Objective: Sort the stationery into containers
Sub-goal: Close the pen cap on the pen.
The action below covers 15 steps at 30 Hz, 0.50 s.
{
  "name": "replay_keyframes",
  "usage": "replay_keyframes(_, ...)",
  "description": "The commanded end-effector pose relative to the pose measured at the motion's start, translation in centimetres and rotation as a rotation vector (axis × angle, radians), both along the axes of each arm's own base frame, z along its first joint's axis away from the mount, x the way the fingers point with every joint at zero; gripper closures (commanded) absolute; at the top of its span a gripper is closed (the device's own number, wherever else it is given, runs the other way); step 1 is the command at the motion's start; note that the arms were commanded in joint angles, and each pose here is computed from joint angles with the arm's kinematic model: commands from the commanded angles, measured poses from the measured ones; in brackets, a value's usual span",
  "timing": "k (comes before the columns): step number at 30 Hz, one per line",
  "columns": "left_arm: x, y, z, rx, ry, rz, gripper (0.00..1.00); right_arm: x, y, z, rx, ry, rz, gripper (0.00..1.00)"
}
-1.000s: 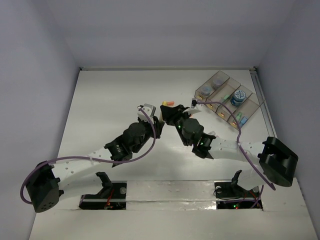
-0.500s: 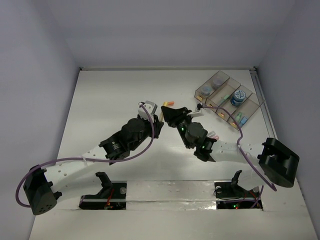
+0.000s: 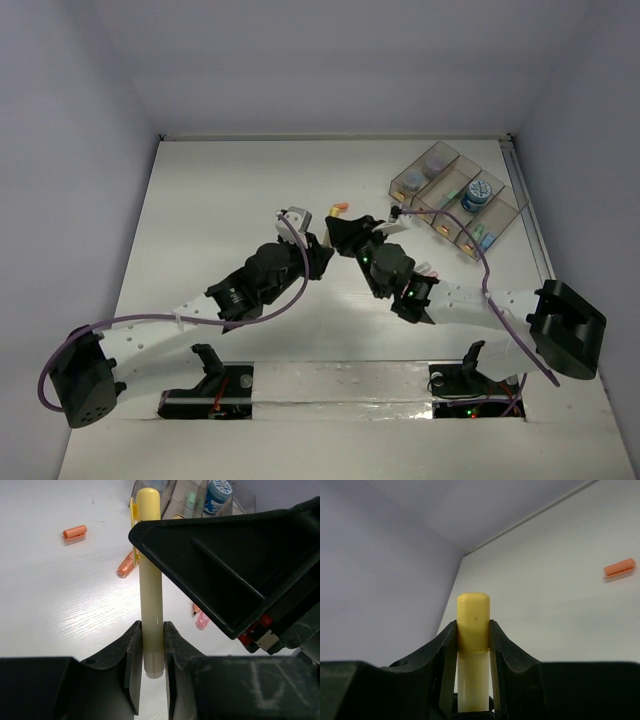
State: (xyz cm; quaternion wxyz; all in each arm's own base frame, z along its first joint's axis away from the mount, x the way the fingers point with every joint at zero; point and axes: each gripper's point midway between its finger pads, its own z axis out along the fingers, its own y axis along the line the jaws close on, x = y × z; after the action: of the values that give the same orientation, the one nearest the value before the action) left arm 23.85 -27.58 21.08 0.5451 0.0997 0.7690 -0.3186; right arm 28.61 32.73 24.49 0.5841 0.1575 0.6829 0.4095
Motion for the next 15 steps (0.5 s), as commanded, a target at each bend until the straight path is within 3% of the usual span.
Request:
replay_keyframes(1, 1.0, 0.8, 13.9, -0.442, -0.290, 0.053, 1.00, -5.1, 2.3, -6.0, -0.268, 0.088, 0.201, 0.93)
replay_keyframes(15, -0.2, 2.5, 5.7, -0.364, -0.151, 0.072, 1.00, -1.6, -0.2, -0.9, -0.173, 0.023, 0.122, 0.43)
